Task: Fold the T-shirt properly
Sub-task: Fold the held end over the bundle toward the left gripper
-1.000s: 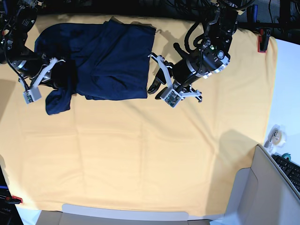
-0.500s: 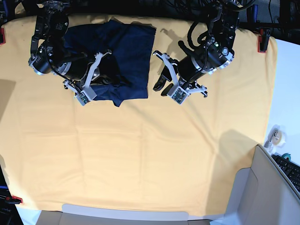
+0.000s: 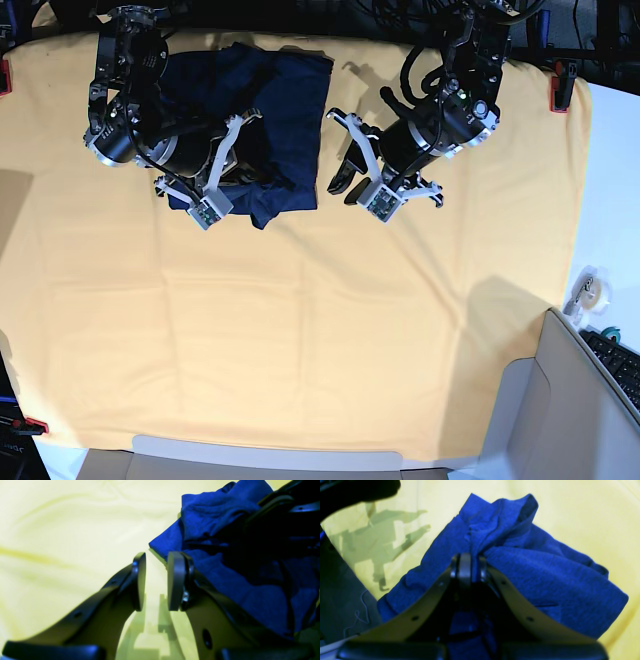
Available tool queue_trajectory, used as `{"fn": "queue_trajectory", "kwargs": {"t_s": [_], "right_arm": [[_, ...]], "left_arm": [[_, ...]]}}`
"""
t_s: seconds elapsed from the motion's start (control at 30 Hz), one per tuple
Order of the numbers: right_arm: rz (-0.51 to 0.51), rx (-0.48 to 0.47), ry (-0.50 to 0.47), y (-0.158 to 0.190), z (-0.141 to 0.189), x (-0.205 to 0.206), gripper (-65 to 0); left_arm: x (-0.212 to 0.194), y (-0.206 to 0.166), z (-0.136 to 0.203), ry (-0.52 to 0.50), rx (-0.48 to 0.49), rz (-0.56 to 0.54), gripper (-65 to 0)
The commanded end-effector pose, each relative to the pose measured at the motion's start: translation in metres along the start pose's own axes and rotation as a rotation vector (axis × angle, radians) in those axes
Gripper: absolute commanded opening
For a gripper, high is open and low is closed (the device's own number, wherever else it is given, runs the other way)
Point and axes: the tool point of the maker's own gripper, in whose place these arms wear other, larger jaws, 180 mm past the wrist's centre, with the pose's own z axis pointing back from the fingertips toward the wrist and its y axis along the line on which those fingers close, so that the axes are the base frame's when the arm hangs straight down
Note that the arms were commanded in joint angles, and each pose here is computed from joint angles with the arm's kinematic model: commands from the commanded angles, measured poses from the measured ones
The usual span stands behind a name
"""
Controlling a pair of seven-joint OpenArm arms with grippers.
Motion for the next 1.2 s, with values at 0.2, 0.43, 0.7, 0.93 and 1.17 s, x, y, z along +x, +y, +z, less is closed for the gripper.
{"fn": "queue_trajectory", "kwargs": {"t_s": [0.2, 0.43, 0.7, 0.93, 1.17], "right_arm": [[0.095, -0.027, 0.071, 0.009, -0.014, -0.006, -65.0], [0.129, -0.046, 0.105, 0.011, -0.018, -0.011, -45.6], [0.139, -0.064, 0.085, 0.005, -0.016, -0.001, -27.4], [0.164, -0.079, 0.024, 0.001, -0.011, 0.024, -27.5], [-0.137, -0.230, -0.165, -0.068, 0.041, 0.026, -27.6]], "left_arm": [[0.009, -0.002, 0.003, -0.042, -0.004, -0.001, -49.8], [0.009, -0.002, 0.003, -0.041, -0.004, 0.000, -49.7], [0.008, -0.002, 0.003, -0.040, -0.004, 0.001, -49.7], [0.007, -0.002, 0.003, -0.038, -0.005, 0.003, -49.7], [0.008, -0.002, 0.003, -0.039, -0.005, 0.004, -49.7]]}}
